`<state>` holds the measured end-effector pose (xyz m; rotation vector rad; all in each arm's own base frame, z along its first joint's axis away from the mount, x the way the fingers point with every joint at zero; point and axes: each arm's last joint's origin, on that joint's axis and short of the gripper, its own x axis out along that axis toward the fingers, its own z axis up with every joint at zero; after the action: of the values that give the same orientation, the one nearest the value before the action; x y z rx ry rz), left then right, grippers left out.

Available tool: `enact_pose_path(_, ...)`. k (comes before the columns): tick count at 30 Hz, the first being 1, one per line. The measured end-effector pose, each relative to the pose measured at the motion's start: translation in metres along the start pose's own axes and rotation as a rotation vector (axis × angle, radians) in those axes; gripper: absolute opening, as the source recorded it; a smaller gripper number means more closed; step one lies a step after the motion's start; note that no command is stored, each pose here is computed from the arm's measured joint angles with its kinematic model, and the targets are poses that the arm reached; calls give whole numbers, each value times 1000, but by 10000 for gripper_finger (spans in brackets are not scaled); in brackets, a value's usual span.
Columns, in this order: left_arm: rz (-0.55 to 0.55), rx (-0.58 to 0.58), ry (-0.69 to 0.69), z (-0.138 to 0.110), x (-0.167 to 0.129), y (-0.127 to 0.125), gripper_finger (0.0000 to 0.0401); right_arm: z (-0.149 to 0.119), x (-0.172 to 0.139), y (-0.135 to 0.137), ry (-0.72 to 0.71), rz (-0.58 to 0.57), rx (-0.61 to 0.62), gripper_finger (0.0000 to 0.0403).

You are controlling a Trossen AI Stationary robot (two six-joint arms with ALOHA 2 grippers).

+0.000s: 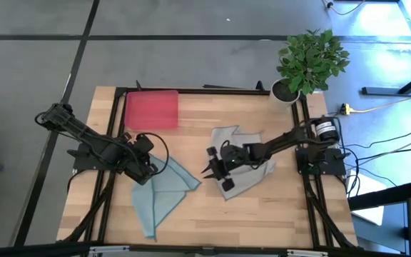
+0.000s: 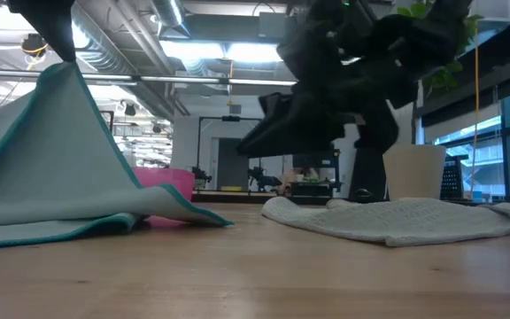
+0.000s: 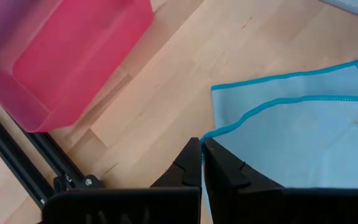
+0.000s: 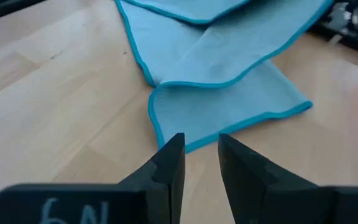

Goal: Roll microfiber towels into tight, uniform cylinder then place into a basket
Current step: Fold the blue towel

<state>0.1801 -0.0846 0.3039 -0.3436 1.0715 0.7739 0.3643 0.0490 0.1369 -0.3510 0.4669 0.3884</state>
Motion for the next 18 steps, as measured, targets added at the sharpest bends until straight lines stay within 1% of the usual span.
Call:
enact_pose_path(3, -2, -2, -1, 0, 0, 0, 0, 5, 10, 1, 29, 21, 2, 99)
enact_pose_path(6, -1, -1, -6, 0, 0, 0, 0, 3, 21, 9, 71, 59, 17, 99)
enact_pose_path(10, -4, -1, -10, 0, 0, -1, 0, 2, 30, 21, 77, 93, 11, 99)
enact_pose_path(12, -14, -5, -13, 0, 0, -2, 0, 0, 32, 24, 95, 80, -15, 99)
enact_pose_path(15, -24, -11, -16, 0, 0, -3, 0, 1, 33, 26, 117, 17, -22, 99)
enact_pose_path(18, -25, 0, -17, 1, 0, -3, 0, 1, 33, 29, 122, 6, -25, 99)
